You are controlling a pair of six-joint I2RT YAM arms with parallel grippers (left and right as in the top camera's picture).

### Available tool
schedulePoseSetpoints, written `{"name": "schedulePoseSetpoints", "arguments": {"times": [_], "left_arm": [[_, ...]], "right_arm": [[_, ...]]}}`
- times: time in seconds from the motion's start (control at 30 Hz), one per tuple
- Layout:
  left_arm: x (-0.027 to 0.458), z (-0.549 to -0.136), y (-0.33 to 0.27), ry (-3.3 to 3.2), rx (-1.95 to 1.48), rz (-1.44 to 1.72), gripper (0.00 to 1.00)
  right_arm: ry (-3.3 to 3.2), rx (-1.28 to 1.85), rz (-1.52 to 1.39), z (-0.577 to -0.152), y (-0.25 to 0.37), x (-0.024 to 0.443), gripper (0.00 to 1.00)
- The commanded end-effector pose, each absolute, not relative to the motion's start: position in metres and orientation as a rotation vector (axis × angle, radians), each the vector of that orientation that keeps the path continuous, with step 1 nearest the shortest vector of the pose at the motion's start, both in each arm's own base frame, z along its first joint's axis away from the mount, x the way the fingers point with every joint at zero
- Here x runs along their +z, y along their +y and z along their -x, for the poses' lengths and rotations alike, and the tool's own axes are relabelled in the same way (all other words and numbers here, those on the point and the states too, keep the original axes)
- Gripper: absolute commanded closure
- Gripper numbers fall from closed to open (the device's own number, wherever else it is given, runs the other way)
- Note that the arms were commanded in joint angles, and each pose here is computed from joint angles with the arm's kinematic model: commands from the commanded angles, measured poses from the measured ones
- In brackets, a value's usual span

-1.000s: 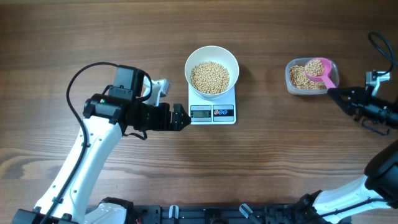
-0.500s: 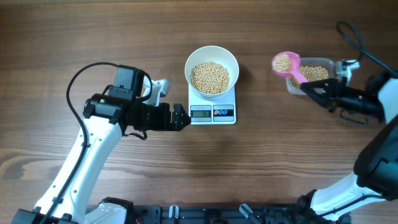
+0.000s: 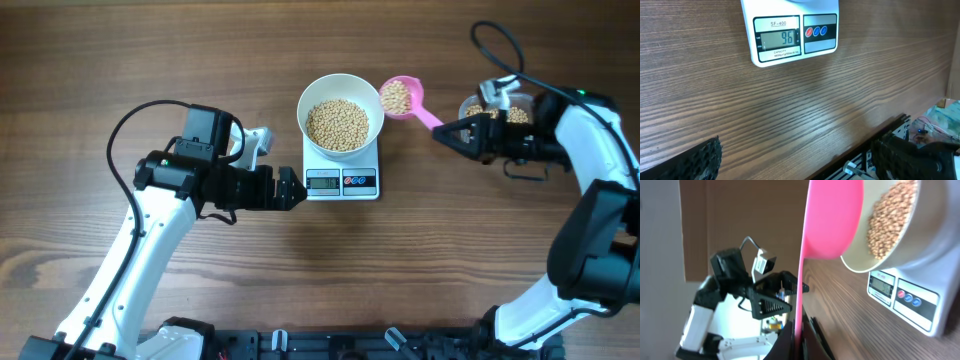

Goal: Scoop item into bowl and weigh 150g on scale
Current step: 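Carry the scoop leftward over the white bowl on the scale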

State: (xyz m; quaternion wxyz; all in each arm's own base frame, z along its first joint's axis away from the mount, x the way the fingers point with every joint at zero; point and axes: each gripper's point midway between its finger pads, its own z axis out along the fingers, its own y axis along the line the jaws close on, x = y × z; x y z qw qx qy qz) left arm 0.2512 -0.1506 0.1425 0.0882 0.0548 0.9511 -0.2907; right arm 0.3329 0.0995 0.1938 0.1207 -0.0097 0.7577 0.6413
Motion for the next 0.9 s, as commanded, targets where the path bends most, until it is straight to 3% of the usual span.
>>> {"name": "schedulePoseSetpoints", "arguments": {"times": [0.0, 0.33, 0.67, 0.87], "left_arm": [[0.141, -0.252, -0.149, 2.836, -0.851, -0.158, 0.0], [0.141, -0.252, -0.149, 2.836, -0.851, -0.158, 0.0], [0.141, -0.252, -0.149, 2.836, -0.851, -0.158, 0.0], [0.141, -0.252, -0.149, 2.836, -0.851, -0.158, 0.0]], "right_arm": [[2.165, 1.91, 0.091, -0.343, 0.114, 0.201, 0.96], [2.351, 1.754, 0.151, -0.364, 0.15, 0.187, 0.95], [2.471, 0.995, 0.37, -0.378, 0.15, 0.185, 0.96], [2.448, 0.737, 0.539, -0.376, 0.155, 0.187, 0.96]]}}
